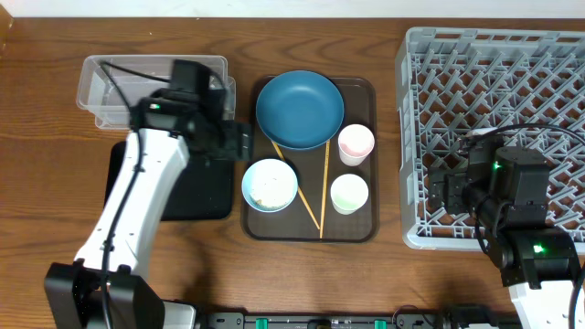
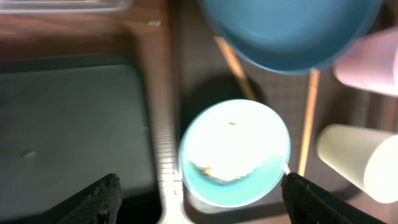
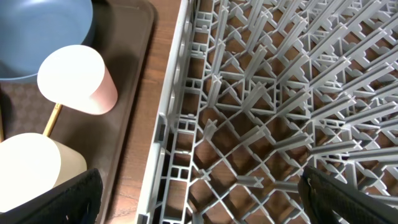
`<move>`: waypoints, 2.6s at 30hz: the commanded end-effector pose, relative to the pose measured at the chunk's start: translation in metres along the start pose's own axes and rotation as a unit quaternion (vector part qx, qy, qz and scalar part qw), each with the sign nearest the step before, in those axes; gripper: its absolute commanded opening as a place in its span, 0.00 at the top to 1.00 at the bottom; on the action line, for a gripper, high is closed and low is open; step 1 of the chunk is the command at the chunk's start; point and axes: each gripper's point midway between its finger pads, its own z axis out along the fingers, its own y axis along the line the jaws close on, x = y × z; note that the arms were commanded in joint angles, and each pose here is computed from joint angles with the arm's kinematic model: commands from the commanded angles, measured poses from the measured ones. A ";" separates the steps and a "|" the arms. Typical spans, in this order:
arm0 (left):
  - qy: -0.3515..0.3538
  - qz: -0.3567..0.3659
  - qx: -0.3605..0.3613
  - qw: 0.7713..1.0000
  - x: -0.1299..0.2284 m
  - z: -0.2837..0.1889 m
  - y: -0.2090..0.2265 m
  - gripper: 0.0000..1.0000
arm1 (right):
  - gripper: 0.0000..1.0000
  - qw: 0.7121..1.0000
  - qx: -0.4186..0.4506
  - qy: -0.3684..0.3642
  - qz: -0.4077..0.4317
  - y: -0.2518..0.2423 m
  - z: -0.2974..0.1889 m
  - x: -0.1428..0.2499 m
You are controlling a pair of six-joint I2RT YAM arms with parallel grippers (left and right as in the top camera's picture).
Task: Sort waste into correct bins and load items into the dishwasher rack
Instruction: 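Lower the left gripper and grasp the rim of the rice bowl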
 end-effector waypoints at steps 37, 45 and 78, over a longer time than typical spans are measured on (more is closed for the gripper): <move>0.129 0.040 -0.101 0.986 0.073 0.136 -0.081 0.45 | 0.01 1.000 0.004 -0.008 0.008 -0.004 -0.006 -0.006; 0.126 0.041 -0.099 0.986 0.071 0.137 -0.082 0.74 | 0.01 1.000 0.004 -0.006 0.008 -0.004 -0.006 -0.005; 0.107 0.082 -0.147 0.980 0.078 0.144 -0.081 0.81 | 0.01 1.000 0.004 -0.005 0.008 -0.004 -0.006 -0.005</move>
